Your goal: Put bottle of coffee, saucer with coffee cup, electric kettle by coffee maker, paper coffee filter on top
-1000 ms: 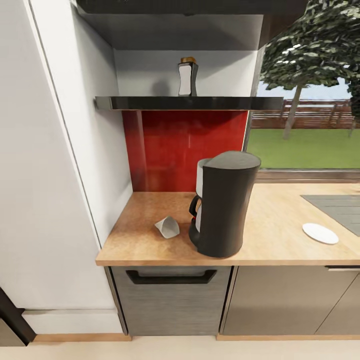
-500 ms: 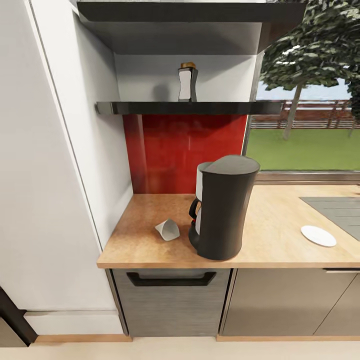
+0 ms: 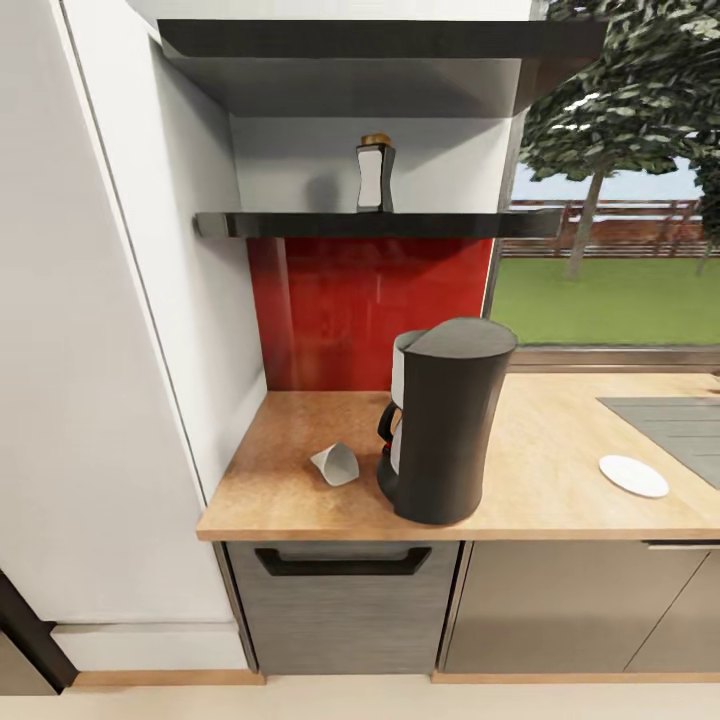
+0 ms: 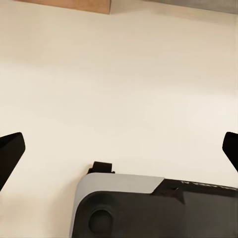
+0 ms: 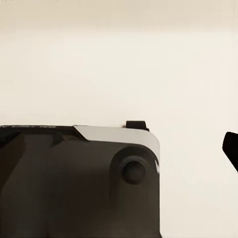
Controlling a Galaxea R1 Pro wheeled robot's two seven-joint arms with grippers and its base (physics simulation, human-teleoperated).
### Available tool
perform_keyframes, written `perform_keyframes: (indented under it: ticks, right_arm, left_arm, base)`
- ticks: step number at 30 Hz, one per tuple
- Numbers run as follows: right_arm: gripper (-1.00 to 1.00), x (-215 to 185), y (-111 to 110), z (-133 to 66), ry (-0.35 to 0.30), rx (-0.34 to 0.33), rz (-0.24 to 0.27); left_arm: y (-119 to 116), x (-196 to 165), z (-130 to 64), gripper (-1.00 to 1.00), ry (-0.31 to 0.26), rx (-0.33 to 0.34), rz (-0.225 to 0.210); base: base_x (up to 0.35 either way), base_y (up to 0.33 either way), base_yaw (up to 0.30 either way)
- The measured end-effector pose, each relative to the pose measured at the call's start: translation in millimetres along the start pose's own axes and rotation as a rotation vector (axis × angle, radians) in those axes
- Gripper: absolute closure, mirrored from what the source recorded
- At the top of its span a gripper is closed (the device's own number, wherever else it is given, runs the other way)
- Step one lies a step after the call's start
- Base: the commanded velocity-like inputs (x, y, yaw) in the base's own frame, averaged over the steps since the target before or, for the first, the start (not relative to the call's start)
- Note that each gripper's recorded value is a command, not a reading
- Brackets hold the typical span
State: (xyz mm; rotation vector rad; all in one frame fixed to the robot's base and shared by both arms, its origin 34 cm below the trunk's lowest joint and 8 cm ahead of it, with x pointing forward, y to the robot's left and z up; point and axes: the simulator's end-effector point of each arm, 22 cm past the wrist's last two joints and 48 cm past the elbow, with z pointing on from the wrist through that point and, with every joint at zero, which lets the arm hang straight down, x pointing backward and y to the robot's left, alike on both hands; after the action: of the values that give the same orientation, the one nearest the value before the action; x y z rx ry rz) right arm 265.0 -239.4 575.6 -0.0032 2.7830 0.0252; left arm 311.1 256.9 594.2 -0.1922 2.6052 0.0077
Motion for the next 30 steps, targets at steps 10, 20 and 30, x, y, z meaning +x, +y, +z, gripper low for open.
perform_keyframes:
  ticks: [10, 20, 30]
  right_arm:
    - [-1.00, -1.4, 0.2, -11.3, 0.001, 0.000, 0.000]
    - [-1.00, -2.3, 0.4, -22.0, 0.001, 0.000, 0.000]
    - [-1.00, -2.6, 0.6, -32.0, 0.001, 0.000, 0.000]
  left_arm:
    - [0.2, -3.4, -10.8, -1.00, 0.000, 0.000, 0.000]
    - [0.9, -6.2, -21.2, -1.00, 0.001, -0.002, 0.000]
    - [1.0, -8.2, -31.0, -1.00, 0.001, -0.002, 0.000]
  base:
    - [0.000, 0.000, 0.000]
    - [0.000, 0.000, 0.000]
    - [0.000, 0.000, 0.000]
